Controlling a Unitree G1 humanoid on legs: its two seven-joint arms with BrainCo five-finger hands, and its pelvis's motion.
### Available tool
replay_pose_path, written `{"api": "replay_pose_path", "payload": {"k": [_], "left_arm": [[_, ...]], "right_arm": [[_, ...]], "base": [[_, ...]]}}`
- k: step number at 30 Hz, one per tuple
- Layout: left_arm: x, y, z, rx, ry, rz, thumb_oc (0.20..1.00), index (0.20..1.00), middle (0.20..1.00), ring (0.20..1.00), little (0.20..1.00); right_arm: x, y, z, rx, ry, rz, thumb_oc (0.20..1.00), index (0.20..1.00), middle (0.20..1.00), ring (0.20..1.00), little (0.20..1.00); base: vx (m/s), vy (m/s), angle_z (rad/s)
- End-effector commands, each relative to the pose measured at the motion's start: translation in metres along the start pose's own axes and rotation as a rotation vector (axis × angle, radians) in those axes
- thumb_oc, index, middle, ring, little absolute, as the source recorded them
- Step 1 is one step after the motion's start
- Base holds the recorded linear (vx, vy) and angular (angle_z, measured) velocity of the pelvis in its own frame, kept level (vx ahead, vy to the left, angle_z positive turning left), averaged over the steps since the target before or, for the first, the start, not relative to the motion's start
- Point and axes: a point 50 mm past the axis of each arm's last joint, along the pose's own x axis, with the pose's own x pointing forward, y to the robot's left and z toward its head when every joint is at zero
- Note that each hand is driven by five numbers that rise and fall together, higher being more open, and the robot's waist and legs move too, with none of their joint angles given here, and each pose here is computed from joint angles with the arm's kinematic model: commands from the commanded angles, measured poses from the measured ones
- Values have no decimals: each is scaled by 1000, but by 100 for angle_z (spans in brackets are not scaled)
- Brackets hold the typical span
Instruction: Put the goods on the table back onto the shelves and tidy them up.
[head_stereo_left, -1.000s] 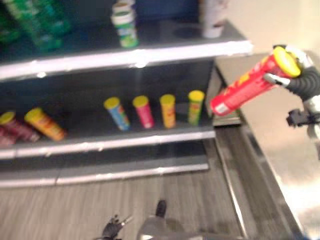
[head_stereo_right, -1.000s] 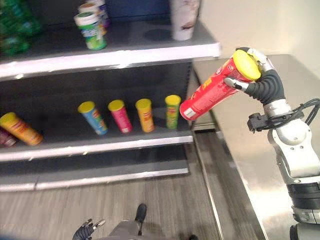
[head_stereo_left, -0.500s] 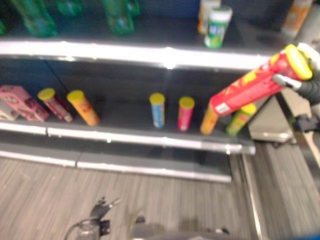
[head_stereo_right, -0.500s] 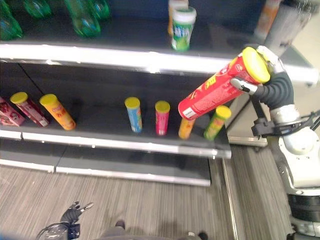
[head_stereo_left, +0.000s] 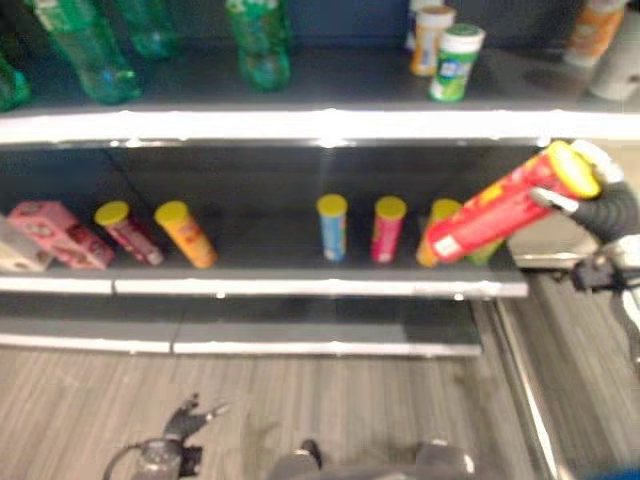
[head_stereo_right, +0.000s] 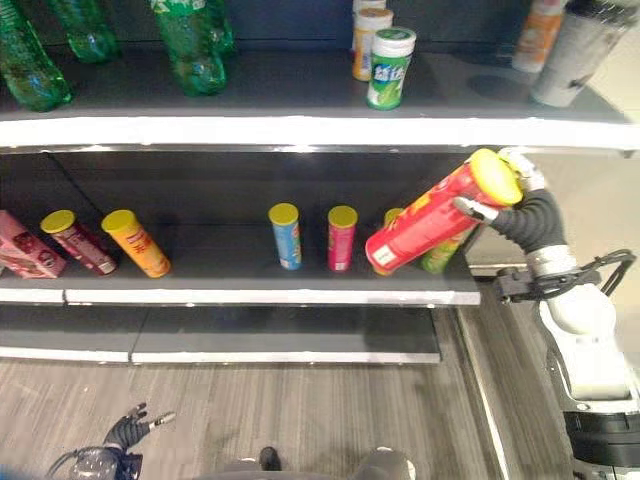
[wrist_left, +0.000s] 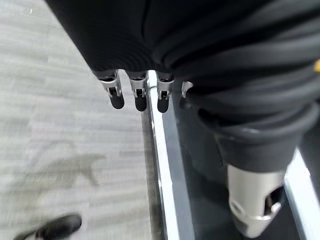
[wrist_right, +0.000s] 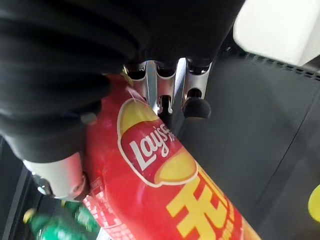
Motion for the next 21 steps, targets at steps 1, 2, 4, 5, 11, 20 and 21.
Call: {"api": "replay_pose_path", "payload": {"k": [1,2,4,5,11,20,21], "left_arm": [[1,-6,5,-32,-28,1,1000,1000,1000,1000,1000],[1,-9,7,-47,-39,-3,1000,1000,1000,1000,1000],[1,-13,13,-71,-76,-15,1000,1000,1000,1000,1000],[0,-15,15,-81,-88,-20,1000,1000,1000,1000,1000],[0,-20,13,-116,-88,-22,1000,1000,1000,1000,1000],[3,-10,24,-18,-110,-20,1000,1000,1000,1000,1000],[3,-10,24,-16,-110,-20,1000,1000,1000,1000,1000]], "right_arm": [[21,-21,41,-54,-201,-56,200,200,200,200,200],[22,-20,42,-64,-202,-47,200,200,200,200,200],[24,-17,45,-82,-215,-23,200,200,200,200,200],[26,-13,45,-82,-216,-3,200,200,200,200,200],[30,4,56,-193,-239,154,200,200,200,200,200],[15,18,45,-211,-191,207,200,200,200,200,200],[14,17,45,-211,-190,205,200,200,200,200,200]], "base": [[-86,-107,-49],[-103,-122,-60],[-97,-63,-22],[-88,-6,1],[-66,187,-7],[84,456,14],[133,465,39]]}}
